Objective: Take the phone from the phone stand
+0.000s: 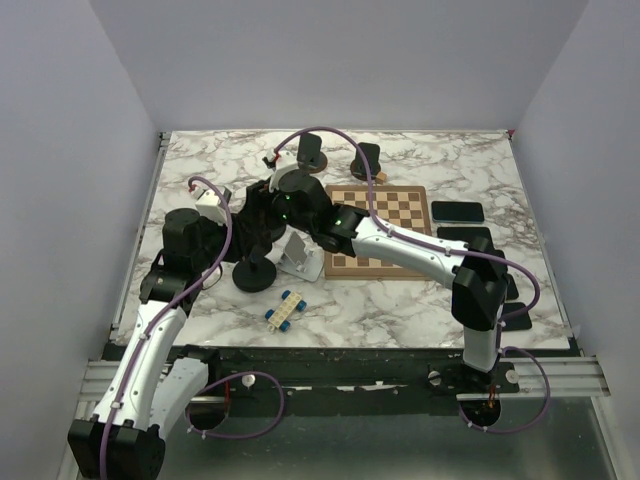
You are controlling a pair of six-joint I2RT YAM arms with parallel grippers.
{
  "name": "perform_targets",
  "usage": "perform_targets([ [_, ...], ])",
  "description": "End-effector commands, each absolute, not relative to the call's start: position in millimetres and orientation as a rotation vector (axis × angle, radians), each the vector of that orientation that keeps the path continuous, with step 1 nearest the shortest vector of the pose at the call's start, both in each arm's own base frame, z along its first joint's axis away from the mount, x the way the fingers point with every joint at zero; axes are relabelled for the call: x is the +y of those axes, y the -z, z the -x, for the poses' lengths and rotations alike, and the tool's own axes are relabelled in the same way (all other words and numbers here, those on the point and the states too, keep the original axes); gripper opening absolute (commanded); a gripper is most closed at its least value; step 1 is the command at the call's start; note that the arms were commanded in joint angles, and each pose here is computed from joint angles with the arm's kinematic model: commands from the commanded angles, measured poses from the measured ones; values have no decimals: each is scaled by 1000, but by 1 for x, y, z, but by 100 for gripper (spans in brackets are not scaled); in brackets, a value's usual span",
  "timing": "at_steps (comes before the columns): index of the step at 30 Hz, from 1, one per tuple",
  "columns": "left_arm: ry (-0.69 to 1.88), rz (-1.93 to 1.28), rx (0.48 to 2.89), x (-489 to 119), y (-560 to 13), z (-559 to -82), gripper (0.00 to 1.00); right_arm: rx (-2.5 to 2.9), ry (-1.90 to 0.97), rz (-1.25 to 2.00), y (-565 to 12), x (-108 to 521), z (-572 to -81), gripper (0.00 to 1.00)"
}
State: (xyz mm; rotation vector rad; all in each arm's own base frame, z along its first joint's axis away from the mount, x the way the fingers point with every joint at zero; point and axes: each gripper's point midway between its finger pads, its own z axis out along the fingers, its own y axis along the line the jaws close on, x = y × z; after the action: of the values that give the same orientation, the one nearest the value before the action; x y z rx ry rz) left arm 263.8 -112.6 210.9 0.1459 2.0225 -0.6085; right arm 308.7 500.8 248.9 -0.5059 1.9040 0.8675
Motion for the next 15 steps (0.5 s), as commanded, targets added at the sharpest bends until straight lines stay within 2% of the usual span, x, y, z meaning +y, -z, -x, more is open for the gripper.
perform_targets([
  [1,646,-181,1996,-120,-219,-264,35,1865,-1008,529,-257,517,-292,1],
  [13,668,-214,1955,-123,-225,-260,0,1845,-841,570,-243,503,-310,1],
  [15,677,-217,1953,-125,-225,-259,0,1838,-811,573,-241,498,-315,1],
])
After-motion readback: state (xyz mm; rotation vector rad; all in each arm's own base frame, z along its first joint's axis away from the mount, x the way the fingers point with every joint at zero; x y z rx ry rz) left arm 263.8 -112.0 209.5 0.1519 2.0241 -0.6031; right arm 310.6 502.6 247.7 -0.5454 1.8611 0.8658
